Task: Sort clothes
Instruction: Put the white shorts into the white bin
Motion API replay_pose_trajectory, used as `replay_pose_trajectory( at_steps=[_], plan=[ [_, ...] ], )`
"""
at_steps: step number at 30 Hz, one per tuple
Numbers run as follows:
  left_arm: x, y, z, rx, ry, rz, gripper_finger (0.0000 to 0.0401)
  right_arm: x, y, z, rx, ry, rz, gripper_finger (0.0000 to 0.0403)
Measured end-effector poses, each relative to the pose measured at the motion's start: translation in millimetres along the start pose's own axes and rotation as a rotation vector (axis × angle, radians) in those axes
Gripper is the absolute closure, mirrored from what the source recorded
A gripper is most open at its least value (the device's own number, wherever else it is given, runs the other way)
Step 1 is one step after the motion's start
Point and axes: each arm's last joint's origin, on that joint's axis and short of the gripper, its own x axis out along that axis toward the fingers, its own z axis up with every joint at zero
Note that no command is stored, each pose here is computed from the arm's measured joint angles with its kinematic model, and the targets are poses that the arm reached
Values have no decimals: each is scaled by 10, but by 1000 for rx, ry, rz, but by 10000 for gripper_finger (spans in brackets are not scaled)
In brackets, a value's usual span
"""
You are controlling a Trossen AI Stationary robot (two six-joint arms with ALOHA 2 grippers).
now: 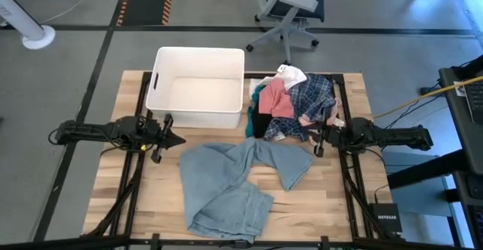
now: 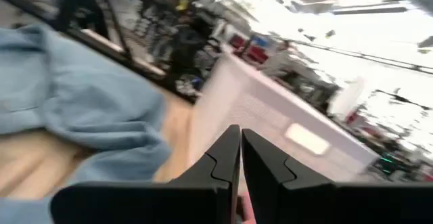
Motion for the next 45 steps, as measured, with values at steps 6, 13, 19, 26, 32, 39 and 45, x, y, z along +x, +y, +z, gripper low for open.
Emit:
replay_pose_trajectory(
  at_steps=[6,13,19,26,32,39,45],
  plan=[
    [1,0,3,13,-6,-1,401,-3,-37,58,3,-61,-37,368],
    [-1,-7,73,-51,-82,-10,401,-2,-43,49,-18,-38,-63,368],
    [-5,-2,110,-49,-123,15,401,10,-59,17,27,40,-147,368],
    [0,-3,184,38,-191,36,401,91,-116,121,49,83,-116,368],
    [42,-2,234,65,-169,53,401,267,-283,411,6,171,-60,368],
    [151,-20,321,47,-82,17,401,632,-411,730,-10,309,145,368],
    [225,-17,313,43,-21,19,401,922,-413,819,-1,481,311,368]
  ],
)
